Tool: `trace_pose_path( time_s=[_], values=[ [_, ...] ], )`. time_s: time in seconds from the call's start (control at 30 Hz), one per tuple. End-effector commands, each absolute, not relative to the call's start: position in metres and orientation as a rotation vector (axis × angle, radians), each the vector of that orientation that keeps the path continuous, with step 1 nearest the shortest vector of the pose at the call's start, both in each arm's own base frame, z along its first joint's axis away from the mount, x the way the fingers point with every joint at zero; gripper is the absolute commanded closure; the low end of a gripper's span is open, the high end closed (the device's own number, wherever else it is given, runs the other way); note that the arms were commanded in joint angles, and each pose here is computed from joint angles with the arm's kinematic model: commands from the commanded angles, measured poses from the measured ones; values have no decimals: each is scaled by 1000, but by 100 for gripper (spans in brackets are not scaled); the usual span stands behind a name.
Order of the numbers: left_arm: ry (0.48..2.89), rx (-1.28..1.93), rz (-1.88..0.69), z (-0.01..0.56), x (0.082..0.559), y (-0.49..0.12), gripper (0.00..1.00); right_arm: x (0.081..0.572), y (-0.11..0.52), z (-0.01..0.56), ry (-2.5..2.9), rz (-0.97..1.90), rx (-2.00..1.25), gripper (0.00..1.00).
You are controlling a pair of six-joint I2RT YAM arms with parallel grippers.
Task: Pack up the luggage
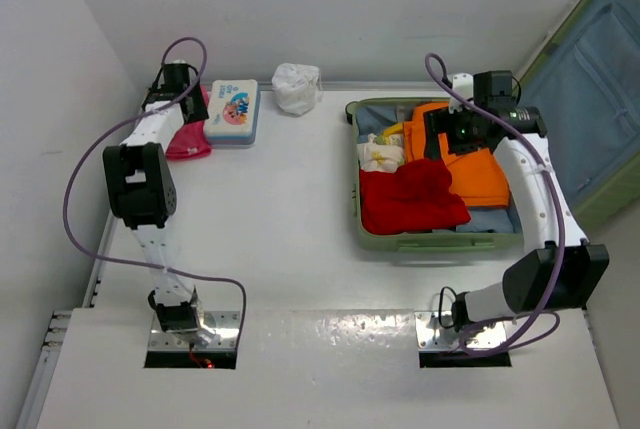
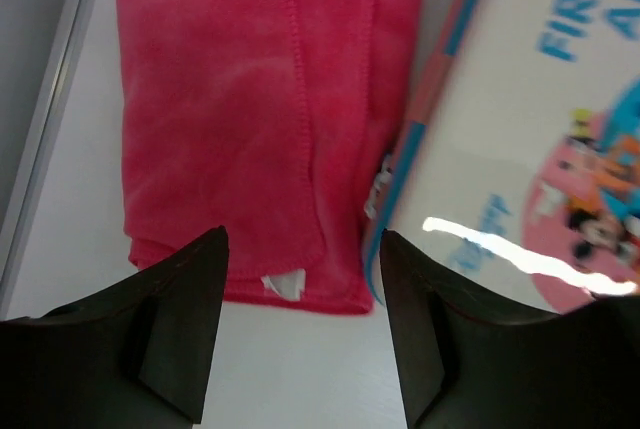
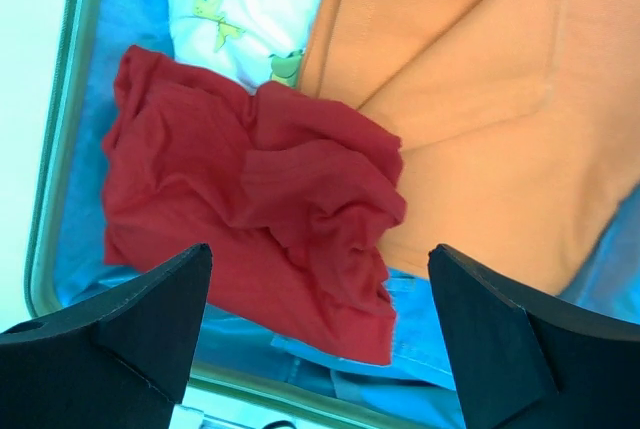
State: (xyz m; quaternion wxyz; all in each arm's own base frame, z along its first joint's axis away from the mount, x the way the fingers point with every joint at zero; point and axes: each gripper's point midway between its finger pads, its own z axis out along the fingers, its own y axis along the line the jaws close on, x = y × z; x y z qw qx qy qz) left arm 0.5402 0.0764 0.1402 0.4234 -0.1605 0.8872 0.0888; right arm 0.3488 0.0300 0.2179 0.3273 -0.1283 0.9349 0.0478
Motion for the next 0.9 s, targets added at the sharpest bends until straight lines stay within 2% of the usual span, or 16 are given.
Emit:
trace_pose_path(
  time_s=[0.0, 0.13, 0.27, 0.3, 0.4, 0.47, 0.57, 0.87],
  values=[
    [2150, -391, 230, 158, 567, 92, 35, 352, 41, 215, 2435, 177, -313, 12],
    [2231, -416, 360, 115, 568, 121, 45, 349, 45, 211, 2445, 194, -325, 12],
    [2363, -354, 447, 66, 543, 135, 69, 350, 50, 211, 2443, 217, -337, 13],
    [2376, -347, 476, 62, 538, 138, 78, 352, 50, 210, 2442, 220, -337, 13],
    [2463, -298, 512, 37, 516, 137, 94, 354, 55, 211, 2446, 254, -310, 13],
    [2513, -284, 513, 35, 500, 139, 99, 356, 56, 213, 2441, 264, -309, 13],
    [2618, -262, 440, 23, 474, 129, 100, 357, 57, 212, 2443, 266, -309, 13],
    [2829, -300, -18, 6, 400, 47, 100, 357, 63, 212, 2450, 301, -323, 13]
  ],
)
